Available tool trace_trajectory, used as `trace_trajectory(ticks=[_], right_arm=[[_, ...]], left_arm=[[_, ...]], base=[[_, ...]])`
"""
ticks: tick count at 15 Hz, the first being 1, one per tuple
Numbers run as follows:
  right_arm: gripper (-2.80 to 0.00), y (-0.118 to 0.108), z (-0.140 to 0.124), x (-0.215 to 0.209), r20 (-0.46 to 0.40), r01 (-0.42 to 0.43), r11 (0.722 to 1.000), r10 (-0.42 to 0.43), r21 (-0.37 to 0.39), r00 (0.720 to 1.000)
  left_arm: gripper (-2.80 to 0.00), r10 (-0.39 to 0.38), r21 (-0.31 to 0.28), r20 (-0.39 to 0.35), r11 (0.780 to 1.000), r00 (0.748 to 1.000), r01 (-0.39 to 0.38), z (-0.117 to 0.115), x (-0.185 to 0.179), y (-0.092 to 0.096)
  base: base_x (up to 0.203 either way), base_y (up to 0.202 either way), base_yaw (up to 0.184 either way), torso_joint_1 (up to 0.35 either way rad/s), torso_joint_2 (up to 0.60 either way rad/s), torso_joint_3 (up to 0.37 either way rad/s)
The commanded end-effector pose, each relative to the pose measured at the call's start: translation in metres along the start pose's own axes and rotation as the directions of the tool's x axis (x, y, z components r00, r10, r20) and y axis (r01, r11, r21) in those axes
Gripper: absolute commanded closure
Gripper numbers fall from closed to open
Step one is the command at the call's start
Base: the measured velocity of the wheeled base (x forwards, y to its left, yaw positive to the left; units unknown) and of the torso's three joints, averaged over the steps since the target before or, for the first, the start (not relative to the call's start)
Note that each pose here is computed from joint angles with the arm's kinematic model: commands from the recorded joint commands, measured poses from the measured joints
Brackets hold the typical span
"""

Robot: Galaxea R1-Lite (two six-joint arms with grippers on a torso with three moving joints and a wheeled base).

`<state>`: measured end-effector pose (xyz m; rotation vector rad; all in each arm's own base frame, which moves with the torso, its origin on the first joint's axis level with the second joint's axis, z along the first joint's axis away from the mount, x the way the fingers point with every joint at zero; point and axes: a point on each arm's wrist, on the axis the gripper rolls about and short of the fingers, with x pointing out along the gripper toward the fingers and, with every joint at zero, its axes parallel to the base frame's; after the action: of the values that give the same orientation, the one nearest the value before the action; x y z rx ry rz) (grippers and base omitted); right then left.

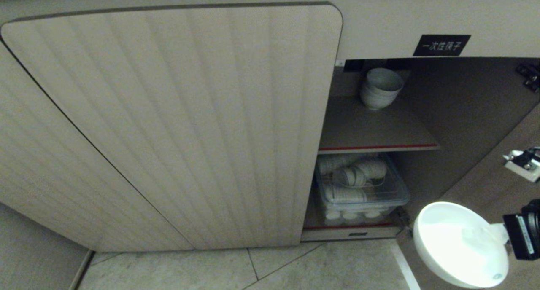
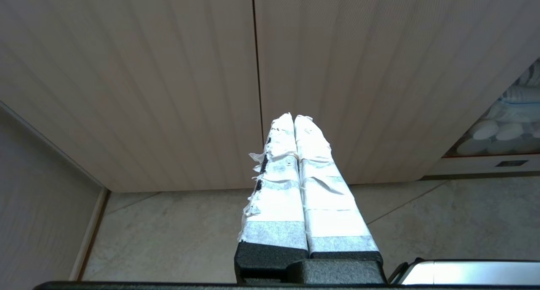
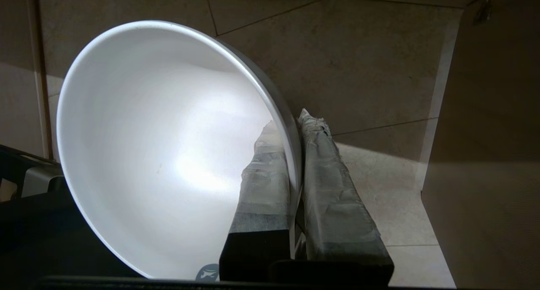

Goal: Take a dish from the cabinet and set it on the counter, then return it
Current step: Place it on the table

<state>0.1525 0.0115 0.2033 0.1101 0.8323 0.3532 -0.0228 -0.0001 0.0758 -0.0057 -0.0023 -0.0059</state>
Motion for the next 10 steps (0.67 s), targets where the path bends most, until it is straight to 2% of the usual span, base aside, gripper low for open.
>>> trace_trajectory(ticks=[1,10], right_arm=[[0.0,0.002,-0.006,-0.005,0.011,-0.002,1.0,0.002,-0.003,1.0],[0.0,0.007,-0.038,-0.017,0.022,-0.004,1.0,0.004,-0.006,1.0]], left_arm=[[0.0,0.0,0.0,0.001,1.0,1.0,0.0,0.0,0.0,0.0],[0.0,0.0,0.0,0.001,1.0,1.0,0.0,0.0,0.0,0.0]], base=[[0.0,0.0,0.0,0.0,0.0,0.0],[0.0,0.0,0.0,0.0,0.0,0.0]])
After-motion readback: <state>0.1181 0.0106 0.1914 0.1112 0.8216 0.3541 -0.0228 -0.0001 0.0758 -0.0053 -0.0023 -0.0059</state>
